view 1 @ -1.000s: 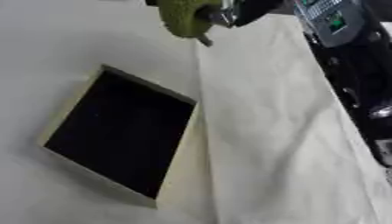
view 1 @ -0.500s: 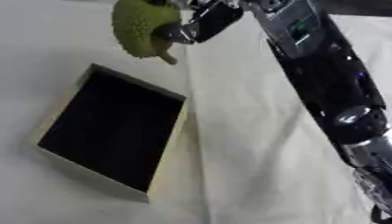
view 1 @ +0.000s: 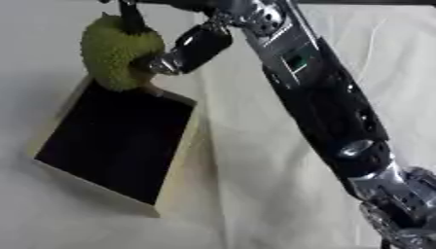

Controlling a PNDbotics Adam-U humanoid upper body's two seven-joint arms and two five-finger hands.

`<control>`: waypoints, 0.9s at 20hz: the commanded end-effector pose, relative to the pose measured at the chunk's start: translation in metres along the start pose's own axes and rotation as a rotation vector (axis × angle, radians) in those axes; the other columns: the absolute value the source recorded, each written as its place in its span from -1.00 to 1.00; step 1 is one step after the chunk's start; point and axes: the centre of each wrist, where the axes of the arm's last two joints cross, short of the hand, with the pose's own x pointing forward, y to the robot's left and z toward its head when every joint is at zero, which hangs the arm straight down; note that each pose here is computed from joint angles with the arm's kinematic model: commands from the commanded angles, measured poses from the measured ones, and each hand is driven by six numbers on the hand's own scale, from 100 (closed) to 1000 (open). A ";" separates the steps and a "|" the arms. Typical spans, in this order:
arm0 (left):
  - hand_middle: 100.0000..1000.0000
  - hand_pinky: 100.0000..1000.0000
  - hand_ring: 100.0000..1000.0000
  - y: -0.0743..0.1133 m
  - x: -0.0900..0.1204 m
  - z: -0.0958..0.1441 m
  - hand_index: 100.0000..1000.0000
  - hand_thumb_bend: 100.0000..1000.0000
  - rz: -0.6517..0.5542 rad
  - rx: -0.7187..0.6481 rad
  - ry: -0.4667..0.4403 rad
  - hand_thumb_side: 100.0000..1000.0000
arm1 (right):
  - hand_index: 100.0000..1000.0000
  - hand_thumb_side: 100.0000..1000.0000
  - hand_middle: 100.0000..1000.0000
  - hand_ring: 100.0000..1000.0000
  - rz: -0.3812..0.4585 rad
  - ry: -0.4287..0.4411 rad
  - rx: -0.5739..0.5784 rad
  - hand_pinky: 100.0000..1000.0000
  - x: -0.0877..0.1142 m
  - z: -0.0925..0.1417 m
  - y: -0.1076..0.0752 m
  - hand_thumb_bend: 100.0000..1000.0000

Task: Pick up objects on the table and place them in the box.

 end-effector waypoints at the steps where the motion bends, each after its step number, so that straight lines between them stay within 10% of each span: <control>1: 0.06 0.28 0.24 0.005 0.006 -0.011 0.38 -0.37 -0.022 -0.021 -0.044 -0.80 | -0.18 -1.00 -0.36 0.53 0.030 -0.002 -0.009 0.46 0.007 -0.007 -0.001 -0.76; 18: 0.05 0.28 0.24 0.006 0.005 -0.006 0.38 -0.40 -0.021 -0.018 -0.028 -0.77 | -0.17 -1.00 -0.35 0.60 0.027 0.045 0.116 0.47 -0.004 -0.009 0.063 -0.81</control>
